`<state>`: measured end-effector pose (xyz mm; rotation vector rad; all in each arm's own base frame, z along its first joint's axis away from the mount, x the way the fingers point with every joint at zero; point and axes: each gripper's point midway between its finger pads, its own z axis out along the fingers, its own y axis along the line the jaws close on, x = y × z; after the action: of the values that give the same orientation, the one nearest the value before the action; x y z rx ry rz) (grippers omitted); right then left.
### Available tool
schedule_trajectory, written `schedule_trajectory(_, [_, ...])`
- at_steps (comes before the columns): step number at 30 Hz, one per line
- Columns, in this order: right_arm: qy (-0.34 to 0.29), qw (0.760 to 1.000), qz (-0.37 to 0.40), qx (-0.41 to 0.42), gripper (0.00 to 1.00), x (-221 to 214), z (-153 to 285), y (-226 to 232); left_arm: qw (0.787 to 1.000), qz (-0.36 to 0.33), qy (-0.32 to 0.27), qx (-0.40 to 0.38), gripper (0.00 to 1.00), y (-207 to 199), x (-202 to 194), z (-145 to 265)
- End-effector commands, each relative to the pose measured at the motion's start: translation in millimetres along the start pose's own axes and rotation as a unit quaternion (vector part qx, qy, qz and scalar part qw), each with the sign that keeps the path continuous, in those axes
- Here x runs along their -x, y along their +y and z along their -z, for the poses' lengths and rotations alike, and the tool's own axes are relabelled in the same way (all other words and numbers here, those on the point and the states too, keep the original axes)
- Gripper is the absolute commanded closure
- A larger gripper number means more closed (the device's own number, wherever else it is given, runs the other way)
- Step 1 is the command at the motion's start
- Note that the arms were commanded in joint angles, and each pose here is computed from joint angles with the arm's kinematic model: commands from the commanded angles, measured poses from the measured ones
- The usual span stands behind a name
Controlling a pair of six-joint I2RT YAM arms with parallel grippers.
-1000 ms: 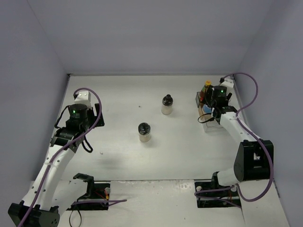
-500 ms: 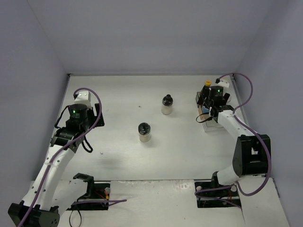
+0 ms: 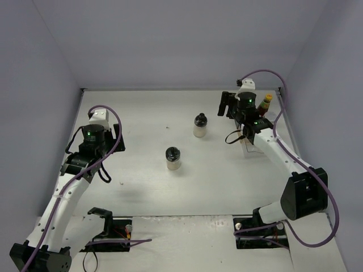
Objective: Organize the condiment bottles
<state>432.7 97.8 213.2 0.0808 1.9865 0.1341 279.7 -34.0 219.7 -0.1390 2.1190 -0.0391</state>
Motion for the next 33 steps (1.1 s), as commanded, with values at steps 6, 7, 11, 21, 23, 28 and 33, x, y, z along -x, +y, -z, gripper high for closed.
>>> schedule_trajectory(6, [-0.054, 0.995, 0.005, 0.080, 0.22, 41, 6, 42, 0.999, 0.018, -0.045, -0.011, 0.26, -5, 28, 3])
schedule_trajectory(7, [-0.049, 0.993, 0.011, 0.104, 0.22, 38, 5, 51, 0.999, 0.018, -0.046, -0.011, 0.26, -6, 29, 4])
schedule_trajectory(11, [-0.030, 0.988, 0.030, 0.149, 0.22, 24, -1, 72, 0.999, 0.018, -0.045, -0.010, 0.26, -5, 28, 3])
schedule_trajectory(21, [0.007, 0.979, 0.060, 0.195, 0.26, -9, -33, 116, 0.999, 0.018, -0.046, -0.007, 0.26, -4, 28, 3])
schedule_trajectory(23, [0.007, 0.978, 0.063, 0.197, 0.27, -10, -38, 119, 0.999, 0.018, -0.047, -0.008, 0.26, -4, 28, 4])
schedule_trajectory(28, [0.015, 0.978, 0.076, 0.195, 0.30, -22, -55, 123, 0.999, 0.018, -0.047, -0.007, 0.26, -4, 28, 4])
schedule_trajectory(33, [0.021, 0.978, 0.085, 0.188, 0.37, -31, -67, 125, 0.999, 0.019, -0.047, -0.007, 0.26, -4, 28, 4])
